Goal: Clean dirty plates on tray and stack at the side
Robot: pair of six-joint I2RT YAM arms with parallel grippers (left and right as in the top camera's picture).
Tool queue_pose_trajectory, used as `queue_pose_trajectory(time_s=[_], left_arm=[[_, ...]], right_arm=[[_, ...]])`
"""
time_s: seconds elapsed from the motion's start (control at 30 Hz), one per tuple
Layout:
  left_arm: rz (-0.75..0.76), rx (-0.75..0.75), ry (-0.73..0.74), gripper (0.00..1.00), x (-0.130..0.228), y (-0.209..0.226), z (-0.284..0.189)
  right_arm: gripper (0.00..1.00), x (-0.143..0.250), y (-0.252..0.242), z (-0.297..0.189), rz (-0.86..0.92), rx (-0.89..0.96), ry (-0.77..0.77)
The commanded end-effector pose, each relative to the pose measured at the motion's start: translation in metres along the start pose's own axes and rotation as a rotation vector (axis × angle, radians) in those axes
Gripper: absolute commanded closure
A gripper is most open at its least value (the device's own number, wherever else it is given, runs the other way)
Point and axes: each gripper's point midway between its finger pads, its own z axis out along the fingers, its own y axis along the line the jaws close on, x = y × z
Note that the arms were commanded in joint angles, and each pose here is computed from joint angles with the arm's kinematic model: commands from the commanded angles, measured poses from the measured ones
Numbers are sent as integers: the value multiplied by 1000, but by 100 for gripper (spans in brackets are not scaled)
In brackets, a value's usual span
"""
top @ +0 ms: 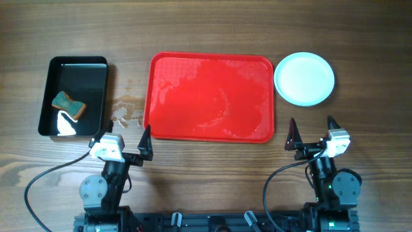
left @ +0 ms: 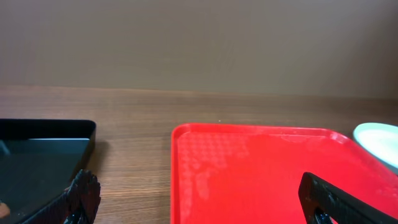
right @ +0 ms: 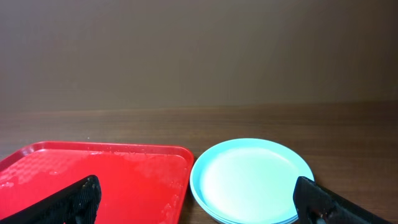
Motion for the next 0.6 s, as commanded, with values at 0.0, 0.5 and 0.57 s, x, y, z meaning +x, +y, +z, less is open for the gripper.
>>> queue_pose_trajectory(time_s=[0.0,0.5,0.57], left_arm=[[61,-54,-1,0,2,9,0],[47,-187,3,0,3,32,-3],[48,-190,2,0,3,32,-3]], right_arm=[[0,-3,-4,-1,12,23,-13],[0,-3,-4,-1,12,23,-13],[0,-3,-4,-1,12,23,-13]])
